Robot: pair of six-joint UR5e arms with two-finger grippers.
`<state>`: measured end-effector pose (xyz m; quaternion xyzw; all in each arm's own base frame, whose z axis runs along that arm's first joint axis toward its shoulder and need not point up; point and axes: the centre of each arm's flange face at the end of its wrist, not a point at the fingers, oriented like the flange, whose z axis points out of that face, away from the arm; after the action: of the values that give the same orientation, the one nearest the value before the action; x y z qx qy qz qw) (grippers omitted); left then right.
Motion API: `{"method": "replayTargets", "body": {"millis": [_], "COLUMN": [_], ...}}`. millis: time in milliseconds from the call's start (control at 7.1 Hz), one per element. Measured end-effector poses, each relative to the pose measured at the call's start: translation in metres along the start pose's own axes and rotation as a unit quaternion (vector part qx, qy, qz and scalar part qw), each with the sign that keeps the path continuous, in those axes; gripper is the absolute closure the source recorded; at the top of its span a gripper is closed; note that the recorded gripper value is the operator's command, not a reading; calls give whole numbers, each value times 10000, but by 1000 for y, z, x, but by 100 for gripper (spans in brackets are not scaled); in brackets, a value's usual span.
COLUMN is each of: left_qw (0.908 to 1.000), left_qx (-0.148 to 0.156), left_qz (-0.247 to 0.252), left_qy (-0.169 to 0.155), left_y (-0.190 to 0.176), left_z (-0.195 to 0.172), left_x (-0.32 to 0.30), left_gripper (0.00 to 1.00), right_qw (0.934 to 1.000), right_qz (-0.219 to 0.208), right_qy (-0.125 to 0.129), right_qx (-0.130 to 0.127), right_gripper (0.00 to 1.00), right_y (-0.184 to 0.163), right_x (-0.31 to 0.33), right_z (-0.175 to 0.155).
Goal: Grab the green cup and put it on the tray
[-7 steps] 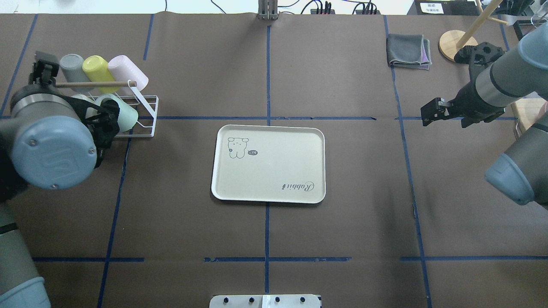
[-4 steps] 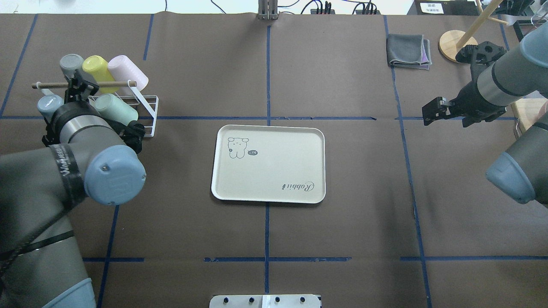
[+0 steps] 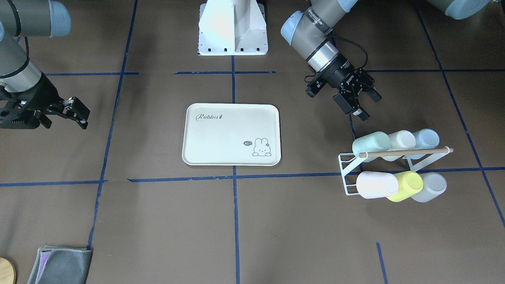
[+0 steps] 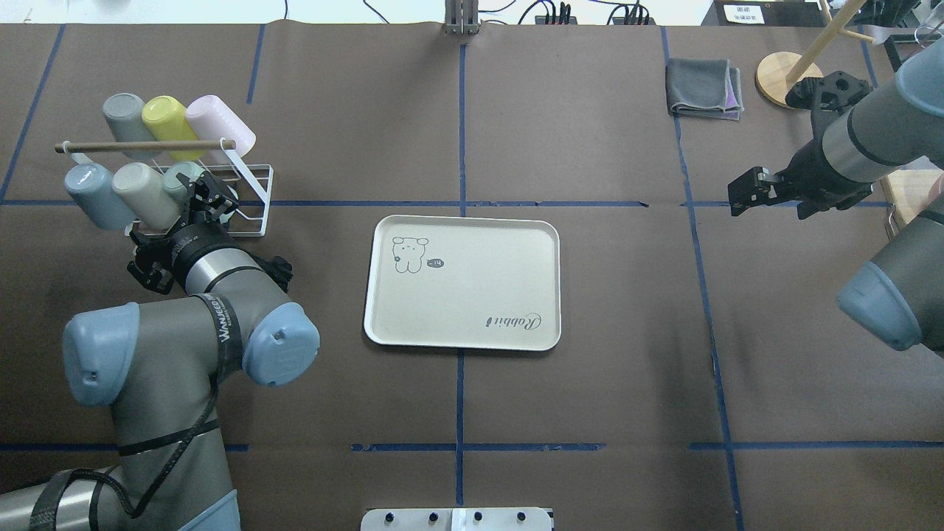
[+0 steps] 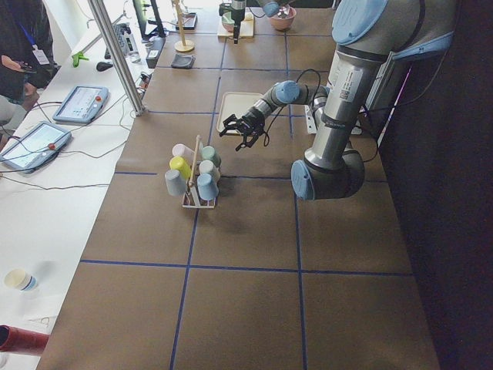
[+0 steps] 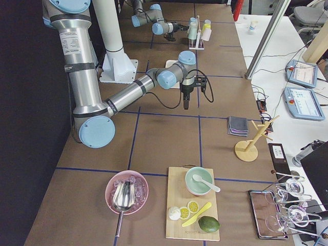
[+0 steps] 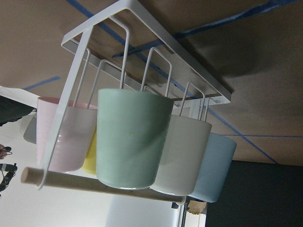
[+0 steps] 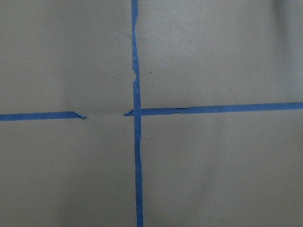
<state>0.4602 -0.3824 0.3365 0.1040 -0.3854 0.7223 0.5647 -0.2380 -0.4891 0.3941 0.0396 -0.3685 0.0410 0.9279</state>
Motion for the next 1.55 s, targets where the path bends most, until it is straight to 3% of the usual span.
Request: {"method": "replayTargets", "body": {"millis": [986, 1549], "left_qw": [9983, 9957], "left_qx": [-226, -615], "left_qz": [400, 375], "left_qy": [-345, -584], "left_y": [-61, -51], "left_z": [33, 55], "left_x": [-4, -16], "left_gripper": [4, 2], "right_qw": [10000, 10000], "right_qz": [-27, -21], "right_qy": [67, 66], "right_qx": [-12, -14], "right_gripper": [0, 0], "right_y": [-2, -1], "right_x": [8, 8], "right_z": [4, 3]}}
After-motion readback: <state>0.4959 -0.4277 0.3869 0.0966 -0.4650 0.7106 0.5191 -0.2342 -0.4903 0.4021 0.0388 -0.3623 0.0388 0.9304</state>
